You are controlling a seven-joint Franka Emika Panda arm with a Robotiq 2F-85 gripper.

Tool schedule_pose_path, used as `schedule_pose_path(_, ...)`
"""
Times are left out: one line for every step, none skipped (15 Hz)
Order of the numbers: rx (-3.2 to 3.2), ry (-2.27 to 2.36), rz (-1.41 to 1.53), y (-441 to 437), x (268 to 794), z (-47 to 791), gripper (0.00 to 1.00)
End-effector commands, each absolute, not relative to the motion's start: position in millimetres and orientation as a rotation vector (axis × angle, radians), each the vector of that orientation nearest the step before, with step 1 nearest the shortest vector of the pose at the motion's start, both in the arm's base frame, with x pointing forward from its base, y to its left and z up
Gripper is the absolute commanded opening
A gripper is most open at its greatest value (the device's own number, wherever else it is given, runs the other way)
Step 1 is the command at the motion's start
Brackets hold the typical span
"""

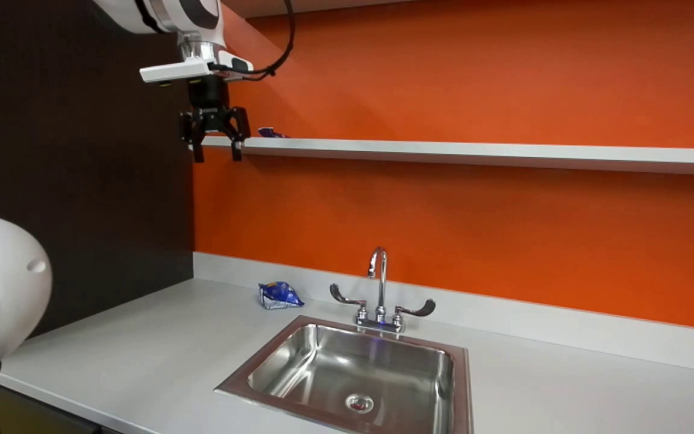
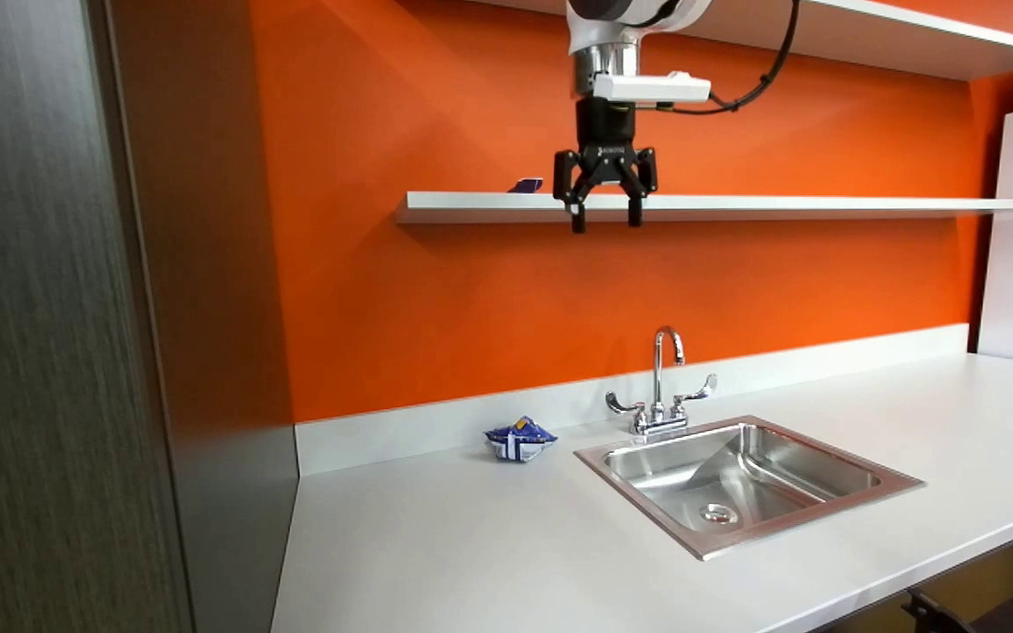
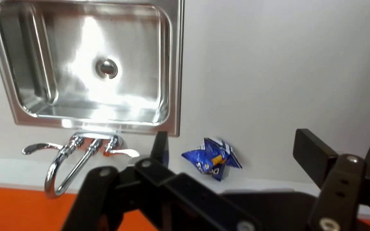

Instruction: Pick up the purple object from the counter and put it on top of the shelf

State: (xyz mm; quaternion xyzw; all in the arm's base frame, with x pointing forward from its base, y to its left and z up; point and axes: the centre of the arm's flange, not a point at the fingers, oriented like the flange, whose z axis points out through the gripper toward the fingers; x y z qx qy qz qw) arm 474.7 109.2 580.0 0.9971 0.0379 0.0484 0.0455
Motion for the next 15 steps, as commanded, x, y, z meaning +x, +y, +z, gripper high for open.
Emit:
schedule_pose_path(3.065, 0.161, 0.109, 95.8, 428.7, 533.7, 1.0)
schedule_pose_path(3.069, 0.168, 0.102, 94.2, 423.0, 521.4, 1.0)
schedule_pose_path(3.069, 0.177, 0.091, 92.6, 417.4, 508.1, 1.0)
schedule_pose_path(3.065, 0.188, 0.094, 91.0, 412.5, 495.8, 1.0)
schedule_pose_path(3.068, 0.191, 0.086, 89.6, 408.4, 486.2, 1.0)
schedule_pose_path(3.069, 0.191, 0.083, 86.9, 404.1, 475.8, 1.0)
schedule_pose_path(3.073, 0.193, 0.076, 85.0, 400.8, 468.0, 1.0)
schedule_pose_path(3.065, 0.189, 0.071, 81.7, 397.3, 459.3, 1.0)
schedule_pose_path(3.061, 0.186, 0.068, 78.9, 393.7, 452.8, 1.0)
schedule_pose_path(3.049, 0.164, 0.03, 90.9, 410.6, 461.1, 1.0)
schedule_pose_path(3.049, 0.163, 0.027, 88.7, 407.1, 454.7, 1.0)
schedule_pose_path(3.05, 0.163, 0.027, 87.5, 405.0, 451.4, 1.0)
schedule_pose_path(3.05, 0.163, 0.027, 86.9, 403.8, 450.4, 1.0)
schedule_pose_path(3.05, 0.163, 0.03, 86.7, 403.3, 451.1, 1.0)
schedule_pose_path(3.05, 0.163, 0.033, 86.7, 403.1, 451.8, 1.0)
